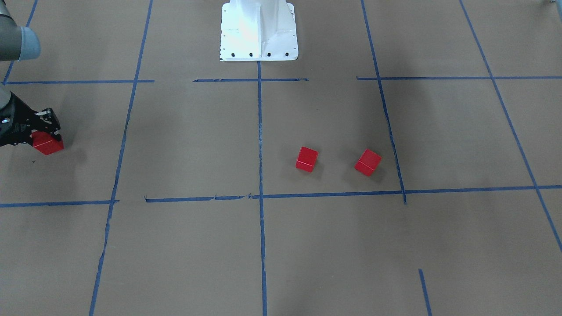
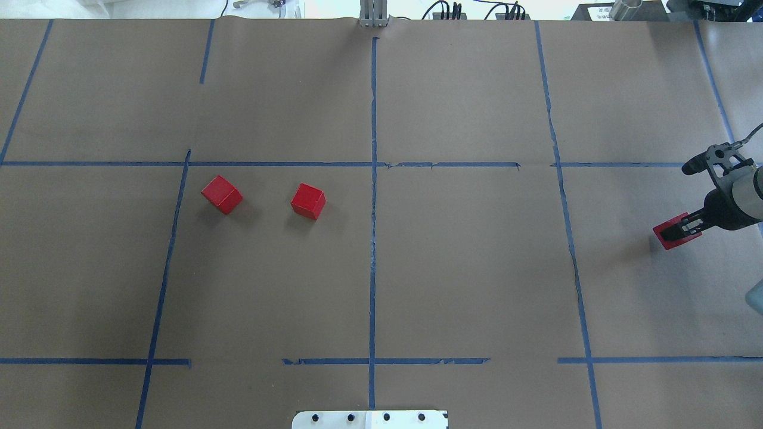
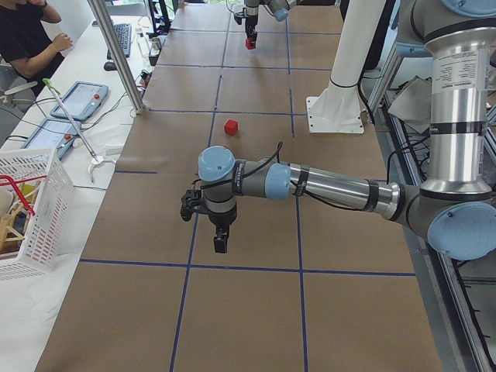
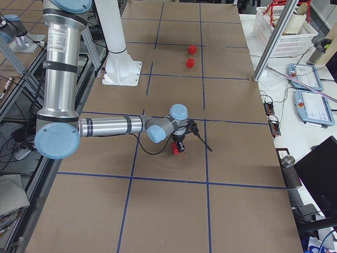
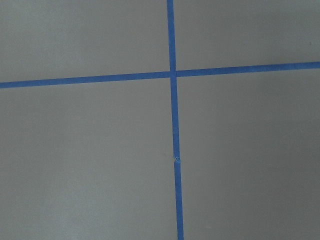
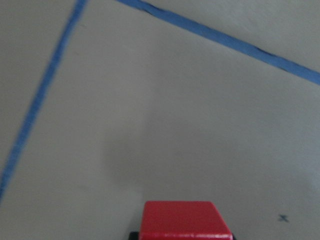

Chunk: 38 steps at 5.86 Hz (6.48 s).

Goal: Form red blocks into L shape at center
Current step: 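Close the right gripper on the red cube, then carry the red cube with the right gripper to the grid center, then release the cube and lift the right gripper while the left arm reaches in, then grasp the red cube nearer the center with the left gripper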

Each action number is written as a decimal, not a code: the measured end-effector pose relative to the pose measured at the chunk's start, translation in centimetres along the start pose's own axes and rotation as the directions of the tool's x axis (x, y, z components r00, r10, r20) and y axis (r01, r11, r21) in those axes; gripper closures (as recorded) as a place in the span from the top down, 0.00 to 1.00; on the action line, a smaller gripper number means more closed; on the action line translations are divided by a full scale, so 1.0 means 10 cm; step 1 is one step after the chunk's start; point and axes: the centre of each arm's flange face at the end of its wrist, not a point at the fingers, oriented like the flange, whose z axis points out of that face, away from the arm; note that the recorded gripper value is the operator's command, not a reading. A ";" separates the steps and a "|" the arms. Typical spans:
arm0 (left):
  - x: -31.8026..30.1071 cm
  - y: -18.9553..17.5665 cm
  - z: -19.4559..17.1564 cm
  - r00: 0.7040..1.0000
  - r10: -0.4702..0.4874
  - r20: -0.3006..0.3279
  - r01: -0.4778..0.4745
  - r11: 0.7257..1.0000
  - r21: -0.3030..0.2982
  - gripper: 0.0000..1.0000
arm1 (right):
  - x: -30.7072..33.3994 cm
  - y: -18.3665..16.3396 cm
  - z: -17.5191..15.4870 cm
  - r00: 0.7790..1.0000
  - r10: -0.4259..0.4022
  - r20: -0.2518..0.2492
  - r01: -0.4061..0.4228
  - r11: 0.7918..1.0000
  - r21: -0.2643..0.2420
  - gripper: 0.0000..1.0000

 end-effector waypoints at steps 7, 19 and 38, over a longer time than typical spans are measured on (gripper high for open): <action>0.06 0.01 -0.03 1.000 0.004 -0.029 -0.004 1.000 0.003 1.00 | -4.92 -1.89 -0.01 0.928 0.372 0.027 -0.372 0.928 -0.005 0.02; 0.07 0.01 -0.04 0.999 0.000 -0.033 0.000 1.000 0.006 1.00 | -5.18 -1.67 0.61 0.908 0.414 -0.071 -0.418 0.906 -0.064 1.00; 6.31 -0.92 1.22 0.914 0.376 -0.151 -0.366 0.926 0.095 1.00 | -2.94 -0.99 -1.12 0.879 0.468 0.098 -0.473 0.880 0.038 1.00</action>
